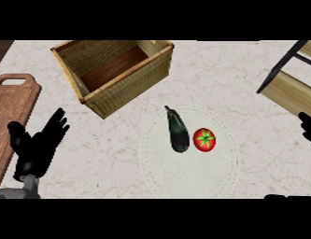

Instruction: Pick the tomato from the placemat and place it in the tiered shelf

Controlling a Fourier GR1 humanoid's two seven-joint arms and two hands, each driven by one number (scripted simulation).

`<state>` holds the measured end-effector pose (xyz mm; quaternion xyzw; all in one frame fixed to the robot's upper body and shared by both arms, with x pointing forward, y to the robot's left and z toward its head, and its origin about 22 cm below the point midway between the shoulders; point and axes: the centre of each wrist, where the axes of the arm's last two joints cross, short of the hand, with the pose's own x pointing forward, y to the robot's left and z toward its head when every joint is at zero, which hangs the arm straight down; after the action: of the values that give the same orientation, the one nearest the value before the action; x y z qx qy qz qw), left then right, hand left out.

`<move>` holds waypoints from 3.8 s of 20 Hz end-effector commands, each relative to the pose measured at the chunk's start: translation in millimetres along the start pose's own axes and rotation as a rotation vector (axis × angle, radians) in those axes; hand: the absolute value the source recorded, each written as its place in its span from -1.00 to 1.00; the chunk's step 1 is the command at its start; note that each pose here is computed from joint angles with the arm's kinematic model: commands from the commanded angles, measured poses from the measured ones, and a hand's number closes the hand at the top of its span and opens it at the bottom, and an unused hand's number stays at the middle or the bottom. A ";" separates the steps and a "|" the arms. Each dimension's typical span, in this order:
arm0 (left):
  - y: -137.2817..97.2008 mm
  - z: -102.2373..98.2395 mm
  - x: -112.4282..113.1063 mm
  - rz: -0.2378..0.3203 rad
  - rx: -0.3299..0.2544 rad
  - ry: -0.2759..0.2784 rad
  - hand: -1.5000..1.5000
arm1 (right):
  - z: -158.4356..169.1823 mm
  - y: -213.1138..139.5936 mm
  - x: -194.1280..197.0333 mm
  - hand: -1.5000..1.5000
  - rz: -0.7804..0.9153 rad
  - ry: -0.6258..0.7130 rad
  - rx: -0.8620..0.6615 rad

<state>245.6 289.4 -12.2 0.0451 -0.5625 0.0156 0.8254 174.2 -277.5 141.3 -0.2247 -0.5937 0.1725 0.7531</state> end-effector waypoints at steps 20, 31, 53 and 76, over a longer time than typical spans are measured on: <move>10.7 -8.4 2.3 -0.001 -0.008 0.093 0.00 | -63.8 108.2 66.0 -1.00 0.296 0.372 0.023; 0.4 -4.9 -13.2 0.002 0.013 0.094 0.00 | -81.7 130.0 69.3 -1.00 0.351 0.419 -0.044; 12.9 -15.9 -9.7 -0.002 -0.013 0.073 0.00 | -120.0 184.2 10.9 -1.00 0.406 0.445 -0.111; 9.1 -17.5 -11.3 0.011 0.013 0.077 0.00 | -91.6 227.4 35.7 1.00 0.420 0.153 0.036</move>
<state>254.4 302.7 -14.1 0.0480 -0.5562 0.0185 0.8294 286.2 -102.8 22.8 -0.3460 -0.4362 0.3319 0.7615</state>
